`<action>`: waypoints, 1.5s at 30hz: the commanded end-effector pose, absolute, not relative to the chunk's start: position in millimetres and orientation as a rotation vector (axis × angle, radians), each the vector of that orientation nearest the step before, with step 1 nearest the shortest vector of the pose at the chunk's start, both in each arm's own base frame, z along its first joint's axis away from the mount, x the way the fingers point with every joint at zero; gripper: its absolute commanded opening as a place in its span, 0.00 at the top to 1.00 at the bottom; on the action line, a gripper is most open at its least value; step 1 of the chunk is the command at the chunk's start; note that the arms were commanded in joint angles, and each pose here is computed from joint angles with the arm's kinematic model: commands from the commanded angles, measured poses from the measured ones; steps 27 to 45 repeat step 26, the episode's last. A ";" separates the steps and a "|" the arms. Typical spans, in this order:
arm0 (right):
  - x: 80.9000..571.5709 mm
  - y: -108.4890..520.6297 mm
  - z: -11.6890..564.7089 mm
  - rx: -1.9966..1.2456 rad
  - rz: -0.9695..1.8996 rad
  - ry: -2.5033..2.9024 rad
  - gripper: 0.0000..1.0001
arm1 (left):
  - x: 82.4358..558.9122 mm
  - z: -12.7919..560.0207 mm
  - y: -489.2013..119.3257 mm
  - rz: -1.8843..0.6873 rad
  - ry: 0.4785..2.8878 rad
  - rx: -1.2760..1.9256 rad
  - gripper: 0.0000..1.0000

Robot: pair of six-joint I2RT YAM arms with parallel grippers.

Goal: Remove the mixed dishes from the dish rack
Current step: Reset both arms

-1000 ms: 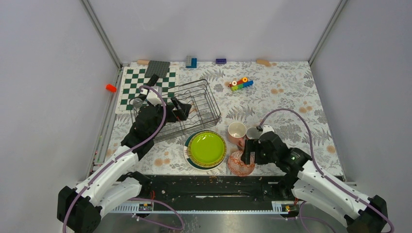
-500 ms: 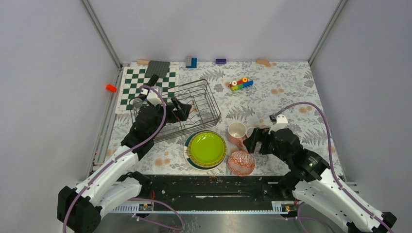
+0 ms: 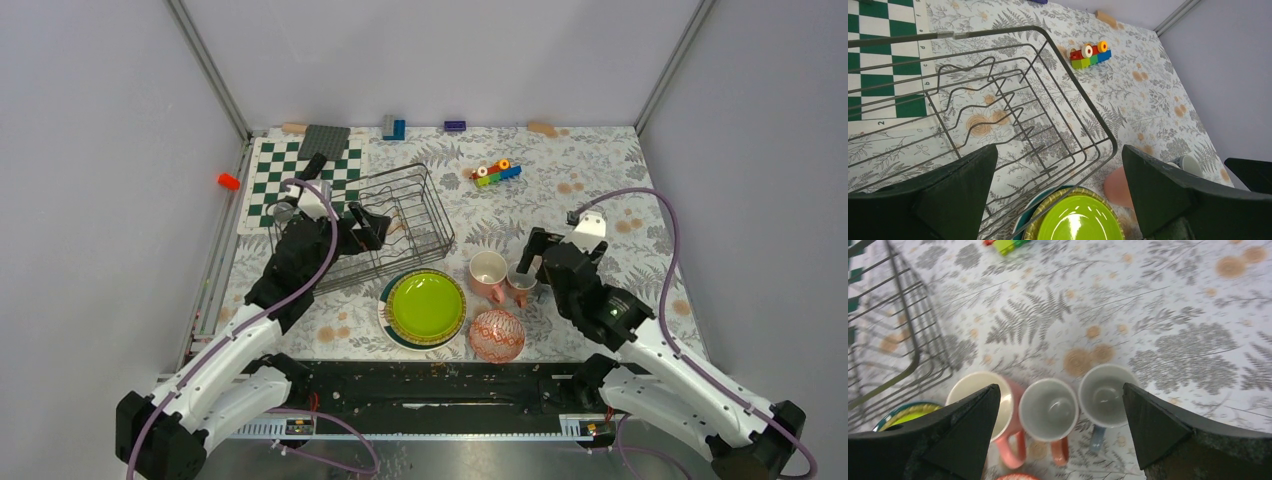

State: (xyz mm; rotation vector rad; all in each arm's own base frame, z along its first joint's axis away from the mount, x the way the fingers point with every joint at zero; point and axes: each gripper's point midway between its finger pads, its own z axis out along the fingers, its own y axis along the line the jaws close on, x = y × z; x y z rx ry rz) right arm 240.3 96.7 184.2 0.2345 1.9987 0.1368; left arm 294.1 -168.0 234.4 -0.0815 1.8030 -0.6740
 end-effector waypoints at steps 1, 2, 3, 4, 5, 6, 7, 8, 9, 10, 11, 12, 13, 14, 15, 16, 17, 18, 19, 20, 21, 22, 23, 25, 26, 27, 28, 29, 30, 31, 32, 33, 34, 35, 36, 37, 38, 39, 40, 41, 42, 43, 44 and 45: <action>257.5 58.4 220.8 0.392 -0.093 1.821 0.00 | 294.3 243.2 -156.8 -0.653 1.753 -0.136 0.01; 258.2 52.7 221.6 0.415 -0.119 1.807 0.00 | 294.0 242.6 -155.2 -0.648 1.752 -0.143 0.01; 259.1 47.5 221.1 0.436 -0.135 1.802 0.00 | 293.6 242.7 -153.8 -0.643 1.752 -0.147 0.01; 260.4 45.4 219.0 0.441 -0.131 1.811 0.00 | 293.4 243.3 -153.0 -0.639 1.751 -0.148 0.01; 262.0 42.4 216.4 0.445 -0.128 1.825 0.00 | 293.4 244.8 -152.4 -0.637 1.747 -0.150 0.01; 263.0 39.2 215.5 0.454 -0.126 1.832 0.00 | 293.6 244.3 -151.6 -0.632 1.747 -0.151 0.01; 263.4 34.8 213.6 0.463 -0.141 1.834 0.00 | 294.0 243.5 -150.5 -0.626 1.749 -0.156 0.01; 263.2 31.2 212.6 0.465 -0.161 1.833 0.00 | 294.5 242.9 -148.6 -0.617 1.750 -0.167 0.01; 263.0 28.0 212.4 0.463 -0.183 1.832 0.00 | 295.1 241.8 -146.5 -0.606 1.752 -0.178 0.01; 262.7 25.5 211.7 0.462 -0.201 1.831 0.00 | 295.6 239.5 -144.4 -0.593 1.757 -0.187 0.01; 262.4 23.5 210.7 0.464 -0.212 1.830 0.00 | 296.0 238.4 -142.4 -0.582 1.759 -0.195 0.01; 262.3 22.3 209.5 0.468 -0.215 1.831 0.00 | 296.2 238.6 -141.3 -0.576 1.758 -0.199 0.01; 262.2 21.6 208.5 0.472 -0.213 1.832 0.00 | 296.1 238.2 -140.6 -0.572 1.760 -0.200 0.01; 261.9 21.7 208.1 0.471 -0.210 1.835 0.00 | 296.1 238.4 -140.5 -0.571 1.760 -0.199 0.01; 261.8 21.2 208.6 0.474 -0.206 1.833 0.00 | 296.0 238.8 -140.6 -0.572 1.758 -0.197 0.01; 261.3 20.4 208.1 0.479 -0.205 1.831 0.00 | 296.0 238.7 -140.6 -0.570 1.758 -0.195 0.01; 260.9 19.9 208.0 0.484 -0.201 1.828 0.00 | 296.1 238.9 -140.2 -0.569 1.757 -0.196 0.01; 260.3 19.4 207.2 0.489 -0.198 1.826 0.00 | 296.3 237.6 -139.8 -0.565 1.760 -0.198 0.01; 260.1 19.0 207.1 0.494 -0.192 1.820 0.01 | 296.6 236.7 -139.9 -0.564 1.762 -0.198 0.01; 259.7 19.1 206.6 0.496 -0.183 1.815 0.00 | 297.1 236.5 -140.2 -0.564 1.763 -0.199 0.01; 259.6 19.5 206.5 0.499 -0.172 1.812 0.00 | 297.4 236.3 -140.6 -0.564 1.766 -0.198 0.01; 259.3 19.6 206.0 0.499 -0.165 1.811 0.00 | 297.5 235.8 -141.0 -0.564 1.769 -0.196 0.01; 259.0 19.7 205.8 0.501 -0.158 1.807 0.00 | 297.8 236.4 -141.2 -0.563 1.770 -0.195 0.01; 258.7 19.3 206.6 0.499 -0.153 1.802 0.00 | 298.2 235.5 -141.1 -0.560 1.773 -0.194 0.01; 258.4 19.1 207.5 0.494 -0.154 1.802 0.00 | 298.2 235.0 -141.1 -0.559 1.774 -0.195 0.01; 258.4 19.1 207.5 0.494 -0.154 1.802 0.00 | 298.2 235.0 -141.1 -0.559 1.774 -0.195 0.01; 258.4 19.1 207.5 0.494 -0.154 1.802 0.00 | 298.2 235.0 -141.1 -0.559 1.774 -0.195 0.01; 258.4 19.1 207.5 0.494 -0.154 1.802 0.00 | 298.2 235.0 -141.1 -0.559 1.774 -0.195 0.01; 258.4 19.1 207.5 0.494 -0.154 1.802 0.00 | 298.2 235.0 -141.1 -0.559 1.774 -0.195 0.01; 258.4 19.1 207.5 0.494 -0.154 1.802 0.00 | 298.2 235.0 -141.1 -0.559 1.774 -0.195 0.01; 258.4 19.1 207.5 0.494 -0.154 1.802 0.00 | 298.2 235.0 -141.1 -0.559 1.774 -0.195 0.01; 258.4 19.1 207.5 0.494 -0.154 1.802 0.00 | 298.2 235.0 -141.1 -0.559 1.774 -0.195 0.01; 258.4 19.1 207.5 0.494 -0.154 1.802 0.00 | 298.2 235.0 -141.1 -0.559 1.774 -0.195 0.01; 258.4 19.1 207.5 0.494 -0.154 1.802 0.00 | 298.2 235.0 -141.1 -0.559 1.774 -0.195 0.01; 258.4 19.1 207.5 0.494 -0.154 1.802 0.00 | 298.2 235.0 -141.1 -0.559 1.774 -0.195 0.01; 258.4 19.1 207.5 0.494 -0.154 1.802 0.00 | 298.2 235.0 -141.1 -0.559 1.774 -0.195 0.01; 258.4 19.1 207.5 0.494 -0.154 1.802 0.00 | 298.2 235.0 -141.1 -0.559 1.774 -0.195 0.01; 258.4 19.1 207.5 0.494 -0.154 1.802 0.00 | 298.2 235.0 -141.1 -0.559 1.774 -0.195 0.01; 258.4 19.1 207.5 0.494 -0.154 1.802 0.00 | 298.2 235.0 -141.1 -0.559 1.774 -0.195 0.01; 258.4 19.1 207.5 0.494 -0.154 1.802 0.00 | 298.2 235.0 -141.1 -0.559 1.774 -0.195 0.01; 258.4 19.1 207.5 0.494 -0.154 1.802 0.00 | 298.2 235.0 -141.1 -0.559 1.774 -0.195 0.01; 258.4 19.1 207.5 0.494 -0.154 1.802 0.00 | 298.2 235.0 -141.1 -0.559 1.774 -0.195 0.01; 258.4 19.1 207.5 0.494 -0.154 1.802 0.00 | 298.2 235.0 -141.1 -0.559 1.774 -0.195 0.01; 258.4 19.1 207.5 0.494 -0.154 1.802 0.00 | 298.2 235.0 -141.1 -0.559 1.774 -0.195 0.01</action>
